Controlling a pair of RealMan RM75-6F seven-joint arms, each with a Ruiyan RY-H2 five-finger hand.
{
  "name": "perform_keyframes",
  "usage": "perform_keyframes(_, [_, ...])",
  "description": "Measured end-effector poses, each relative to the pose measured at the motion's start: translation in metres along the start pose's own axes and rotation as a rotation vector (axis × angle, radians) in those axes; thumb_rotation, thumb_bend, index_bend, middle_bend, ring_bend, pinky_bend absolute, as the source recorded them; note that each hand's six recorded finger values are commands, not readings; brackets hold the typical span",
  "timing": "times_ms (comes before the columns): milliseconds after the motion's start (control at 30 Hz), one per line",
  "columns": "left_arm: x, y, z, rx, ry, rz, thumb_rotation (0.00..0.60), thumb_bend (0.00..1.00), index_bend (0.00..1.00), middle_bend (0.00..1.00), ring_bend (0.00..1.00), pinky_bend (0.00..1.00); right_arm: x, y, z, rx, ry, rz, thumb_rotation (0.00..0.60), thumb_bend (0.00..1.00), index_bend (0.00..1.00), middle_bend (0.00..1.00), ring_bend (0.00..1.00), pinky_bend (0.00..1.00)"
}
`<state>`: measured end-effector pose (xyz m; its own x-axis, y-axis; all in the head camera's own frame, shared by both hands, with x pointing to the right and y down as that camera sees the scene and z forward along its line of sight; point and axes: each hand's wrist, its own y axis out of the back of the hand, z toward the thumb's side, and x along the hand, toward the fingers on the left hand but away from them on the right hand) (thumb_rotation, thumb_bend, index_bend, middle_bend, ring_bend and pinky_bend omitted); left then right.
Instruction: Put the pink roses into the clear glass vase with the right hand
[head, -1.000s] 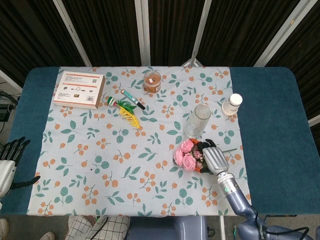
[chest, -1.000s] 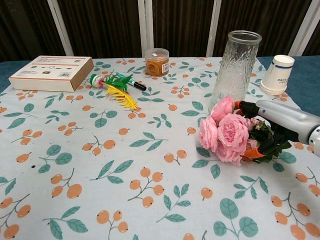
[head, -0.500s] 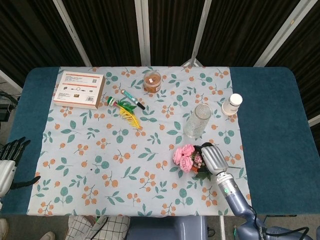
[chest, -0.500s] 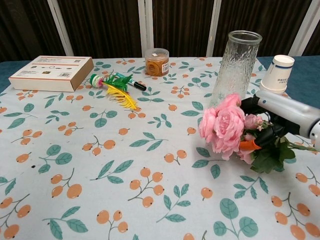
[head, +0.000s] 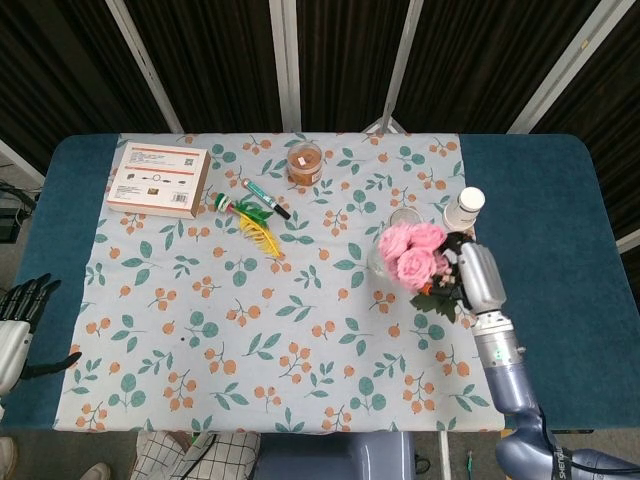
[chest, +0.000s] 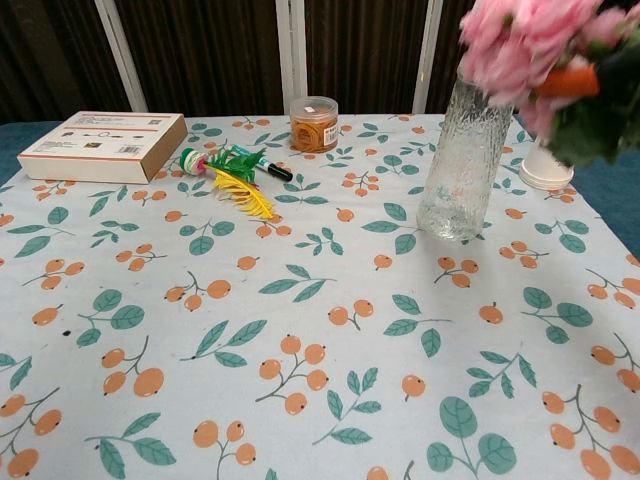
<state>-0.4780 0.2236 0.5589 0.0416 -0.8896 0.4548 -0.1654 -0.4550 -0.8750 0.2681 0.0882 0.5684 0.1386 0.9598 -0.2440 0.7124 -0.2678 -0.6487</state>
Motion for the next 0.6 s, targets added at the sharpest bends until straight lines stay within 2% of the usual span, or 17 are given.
perform_keyframes(200, [0.0,-0.001,0.0,-0.001,0.001,-0.004,0.6,0.0,0.0,0.0,0.0,0.0,-0.027,0.056,0.019,-0.143,0.025,-0.208,0.6,0.3,0.51,0.53,0.52,0.28])
perform_keyframes(300, [0.0,-0.001,0.001,-0.001,0.001,-0.007,0.6,0.0,0.0,0.0,0.0,0.0,-0.042,0.077,0.029,-0.238,0.04,-0.289,0.6,0.3,0.51,0.53,0.52,0.28])
perform_keyframes(333, [0.0,-0.002,0.001,-0.002,0.001,-0.007,0.6,0.0,0.0,0.0,0.0,0.0,-0.05,0.084,0.035,-0.299,0.048,-0.322,0.6,0.3,0.51,0.53,0.52,0.28])
perform_keyframes(467, [0.0,-0.003,0.001,-0.001,0.0,-0.013,0.6,0.0,0.0,0.0,0.0,0.0,-0.066,0.09,0.048,-0.452,0.068,-0.369,0.6,0.3,0.49,0.53,0.5,0.28])
perform_keyframes(600, [0.0,-0.004,0.002,-0.003,-0.003,-0.021,0.6,0.0,0.0,0.0,0.0,0.0,-0.08,0.079,0.063,-0.583,0.095,-0.372,0.6,0.3,0.49,0.53,0.5,0.28])
